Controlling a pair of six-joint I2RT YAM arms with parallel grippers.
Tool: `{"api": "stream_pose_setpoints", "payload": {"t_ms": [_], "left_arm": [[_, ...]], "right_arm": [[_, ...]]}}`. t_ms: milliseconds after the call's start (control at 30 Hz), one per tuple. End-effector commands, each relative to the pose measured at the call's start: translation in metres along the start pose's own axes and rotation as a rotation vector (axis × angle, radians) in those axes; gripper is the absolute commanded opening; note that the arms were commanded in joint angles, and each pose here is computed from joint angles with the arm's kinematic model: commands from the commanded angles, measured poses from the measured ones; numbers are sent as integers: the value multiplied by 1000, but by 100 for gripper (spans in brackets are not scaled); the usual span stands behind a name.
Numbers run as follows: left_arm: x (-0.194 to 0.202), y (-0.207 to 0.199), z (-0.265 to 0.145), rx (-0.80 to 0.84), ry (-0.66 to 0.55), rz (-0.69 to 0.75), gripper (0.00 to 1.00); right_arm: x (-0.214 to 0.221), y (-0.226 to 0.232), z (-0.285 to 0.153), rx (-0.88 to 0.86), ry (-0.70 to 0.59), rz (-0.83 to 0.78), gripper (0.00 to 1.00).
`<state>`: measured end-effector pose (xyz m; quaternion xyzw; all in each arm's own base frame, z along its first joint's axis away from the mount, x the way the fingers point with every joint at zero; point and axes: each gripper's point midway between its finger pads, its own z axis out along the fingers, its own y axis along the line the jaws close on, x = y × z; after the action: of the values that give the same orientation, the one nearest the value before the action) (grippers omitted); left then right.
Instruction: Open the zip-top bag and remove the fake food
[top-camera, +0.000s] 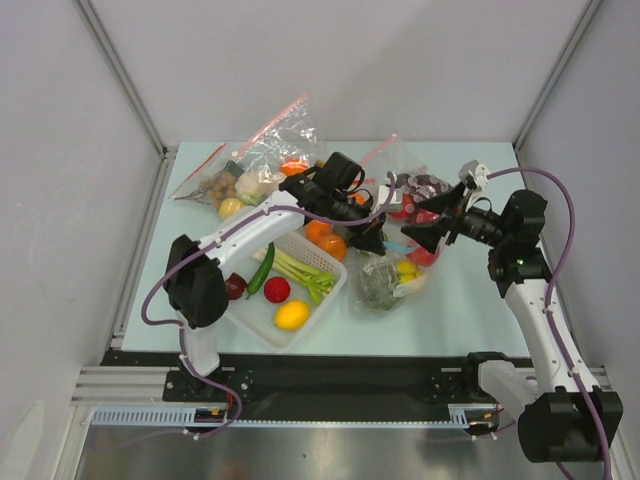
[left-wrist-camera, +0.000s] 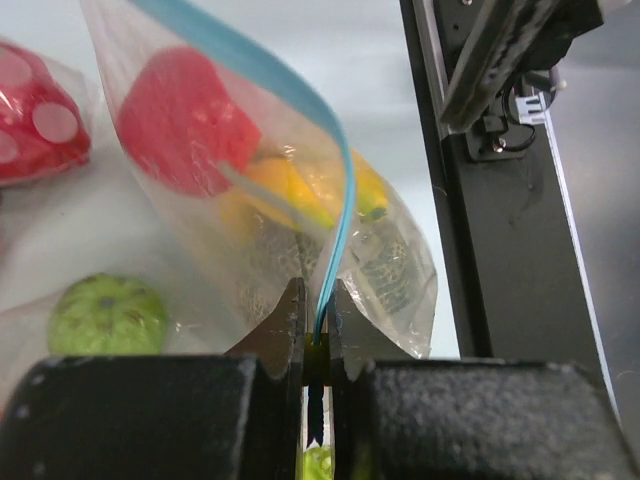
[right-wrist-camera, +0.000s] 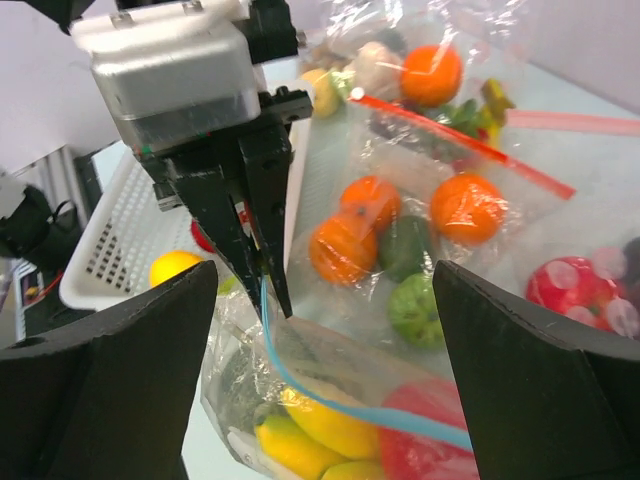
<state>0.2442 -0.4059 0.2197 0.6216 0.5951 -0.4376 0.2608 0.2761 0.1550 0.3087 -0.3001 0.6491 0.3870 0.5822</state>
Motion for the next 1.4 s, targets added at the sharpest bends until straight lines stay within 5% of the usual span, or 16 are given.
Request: {"api": "stream_pose_setpoints", "payload": {"t_ms": [0,500,567,600,733,833,867,967,1367], "left_arm": [[-23,-4,-14,-60,-45,135,0],[-34,-3,-33,-163,-29,189,0],[-34,-1,-34,-180,-26,186,0],[-33,1,-34,-194,-22,179,0],[-36,6,-38,-254,-52,179,0],[-46,6,-48,-329,-125,195,19],[-47,5,-51,-339,-145,188,32],[-49,3,-61,-373,-211,173,60],[-18,8,-66,-347,-285,57,68]], "right_arm": [[-4,13,3,-132,-8,-76,93],[34,27,27,-295,120,21,88],[38,32,29,-313,137,33,80],[37,32,30,-314,141,32,67],[40,31,33,-293,161,29,41],[43,28,35,-288,181,45,17],[44,28,36,-285,186,44,8],[45,22,37,-244,191,39,0],[32,26,32,-203,160,-9,0]]}}
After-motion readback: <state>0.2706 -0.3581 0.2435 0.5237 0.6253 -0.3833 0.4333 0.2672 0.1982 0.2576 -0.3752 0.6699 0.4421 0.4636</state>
